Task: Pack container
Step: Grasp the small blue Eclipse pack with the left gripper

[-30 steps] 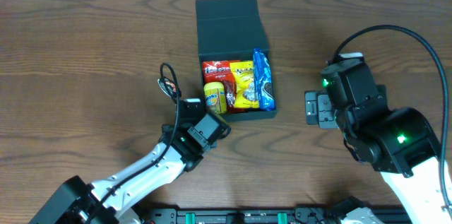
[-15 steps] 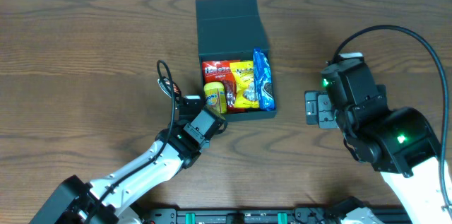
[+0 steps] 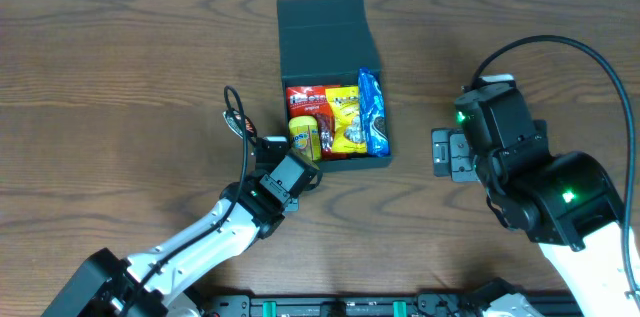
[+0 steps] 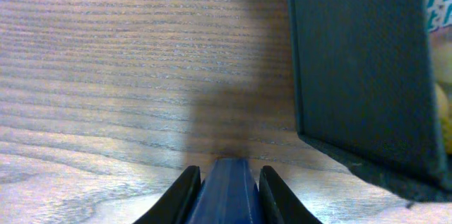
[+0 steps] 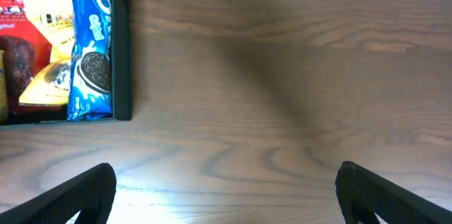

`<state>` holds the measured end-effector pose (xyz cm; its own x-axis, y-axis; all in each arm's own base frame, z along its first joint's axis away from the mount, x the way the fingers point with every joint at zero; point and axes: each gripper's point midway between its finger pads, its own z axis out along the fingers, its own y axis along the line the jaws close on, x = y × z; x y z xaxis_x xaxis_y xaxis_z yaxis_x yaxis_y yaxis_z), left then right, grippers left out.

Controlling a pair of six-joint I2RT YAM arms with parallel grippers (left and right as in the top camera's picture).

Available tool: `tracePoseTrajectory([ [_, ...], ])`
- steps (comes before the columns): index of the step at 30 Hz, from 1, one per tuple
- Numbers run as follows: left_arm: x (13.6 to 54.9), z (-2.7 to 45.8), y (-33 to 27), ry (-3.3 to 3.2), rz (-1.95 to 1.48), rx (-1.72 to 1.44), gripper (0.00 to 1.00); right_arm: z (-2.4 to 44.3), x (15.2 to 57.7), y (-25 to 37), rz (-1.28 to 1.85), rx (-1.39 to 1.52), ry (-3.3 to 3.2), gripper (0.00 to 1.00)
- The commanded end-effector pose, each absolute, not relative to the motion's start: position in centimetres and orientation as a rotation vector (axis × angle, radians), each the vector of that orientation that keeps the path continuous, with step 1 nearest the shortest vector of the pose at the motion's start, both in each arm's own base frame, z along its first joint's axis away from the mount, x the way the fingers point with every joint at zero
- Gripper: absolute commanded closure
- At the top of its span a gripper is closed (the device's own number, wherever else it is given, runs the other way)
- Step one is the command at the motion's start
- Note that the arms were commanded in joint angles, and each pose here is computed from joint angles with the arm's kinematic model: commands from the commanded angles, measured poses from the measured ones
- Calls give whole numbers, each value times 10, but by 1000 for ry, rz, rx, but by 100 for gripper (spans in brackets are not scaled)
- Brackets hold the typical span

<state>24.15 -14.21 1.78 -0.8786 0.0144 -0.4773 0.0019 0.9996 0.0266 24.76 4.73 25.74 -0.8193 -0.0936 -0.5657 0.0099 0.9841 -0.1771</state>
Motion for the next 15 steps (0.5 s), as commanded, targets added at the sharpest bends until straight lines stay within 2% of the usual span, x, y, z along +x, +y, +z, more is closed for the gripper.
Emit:
tracePoseTrajectory([
  [1,239,13,-139,2659,55,18,76,258,248,43,-256,-54,2517,1],
  [5,239,13,-138,2659,56,19,77,258,249,43,-256,-53,2516,1],
  [12,239,13,-139,2659,60,37,94,258,249,43,-255,-54,2516,1],
  [15,239,13,-139,2658,60,39,94,258,249,43,-255,-53,2516,1],
])
